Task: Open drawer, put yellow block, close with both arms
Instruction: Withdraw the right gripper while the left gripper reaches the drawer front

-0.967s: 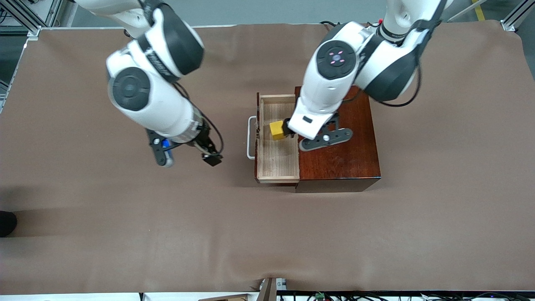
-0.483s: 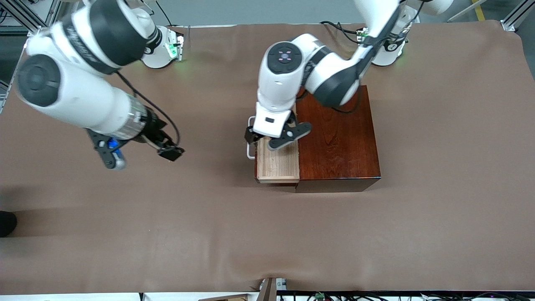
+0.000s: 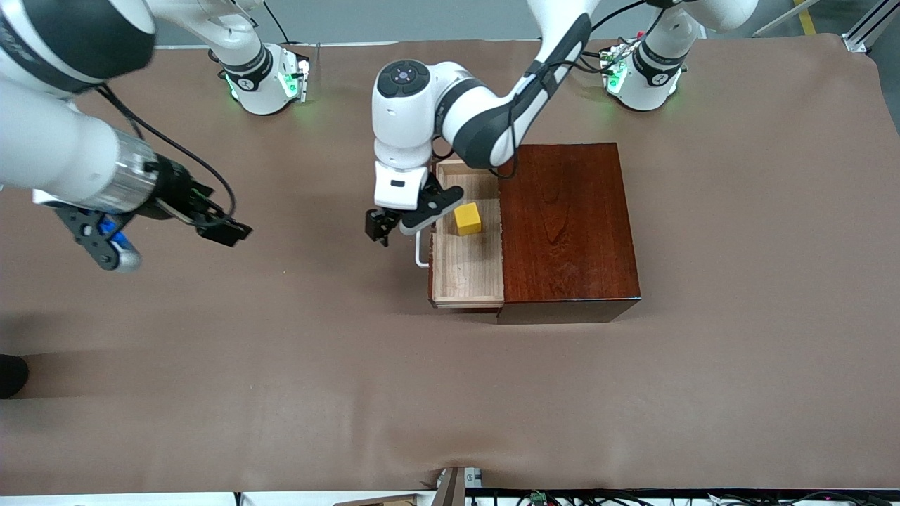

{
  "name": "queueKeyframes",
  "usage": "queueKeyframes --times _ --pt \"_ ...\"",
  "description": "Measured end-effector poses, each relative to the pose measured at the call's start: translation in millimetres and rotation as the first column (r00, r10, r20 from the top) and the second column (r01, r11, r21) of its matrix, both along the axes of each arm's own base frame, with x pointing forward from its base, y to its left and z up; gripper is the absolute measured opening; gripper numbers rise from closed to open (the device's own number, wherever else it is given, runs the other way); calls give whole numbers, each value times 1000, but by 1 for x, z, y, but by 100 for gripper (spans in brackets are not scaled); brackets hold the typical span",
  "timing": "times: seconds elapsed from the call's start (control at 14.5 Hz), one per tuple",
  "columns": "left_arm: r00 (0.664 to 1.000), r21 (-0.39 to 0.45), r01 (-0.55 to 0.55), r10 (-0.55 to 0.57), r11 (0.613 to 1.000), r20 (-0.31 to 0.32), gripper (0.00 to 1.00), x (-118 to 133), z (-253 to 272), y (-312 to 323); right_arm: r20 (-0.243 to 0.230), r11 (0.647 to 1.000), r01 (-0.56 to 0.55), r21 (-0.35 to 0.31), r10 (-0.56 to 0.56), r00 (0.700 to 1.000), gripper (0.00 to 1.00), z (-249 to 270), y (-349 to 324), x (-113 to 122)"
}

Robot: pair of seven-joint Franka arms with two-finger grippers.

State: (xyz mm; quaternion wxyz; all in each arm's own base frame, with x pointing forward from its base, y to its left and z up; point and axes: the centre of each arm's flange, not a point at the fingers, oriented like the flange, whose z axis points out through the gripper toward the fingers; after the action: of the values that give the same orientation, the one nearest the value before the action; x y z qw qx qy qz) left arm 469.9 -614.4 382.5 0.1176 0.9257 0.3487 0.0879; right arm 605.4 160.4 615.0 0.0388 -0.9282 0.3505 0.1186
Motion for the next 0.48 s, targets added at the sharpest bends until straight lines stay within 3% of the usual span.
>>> queueKeyframes --times 0.21,0.48 --pt "999 -45 -49 50 998 11 100 -5 -18 -13 -14 995 -99 14 99 995 100 12 -24 -10" --pt "991 -79 -135 136 988 17 100 -16 -59 -30 46 961 -272 50 270 962 100 36 -68 -19"
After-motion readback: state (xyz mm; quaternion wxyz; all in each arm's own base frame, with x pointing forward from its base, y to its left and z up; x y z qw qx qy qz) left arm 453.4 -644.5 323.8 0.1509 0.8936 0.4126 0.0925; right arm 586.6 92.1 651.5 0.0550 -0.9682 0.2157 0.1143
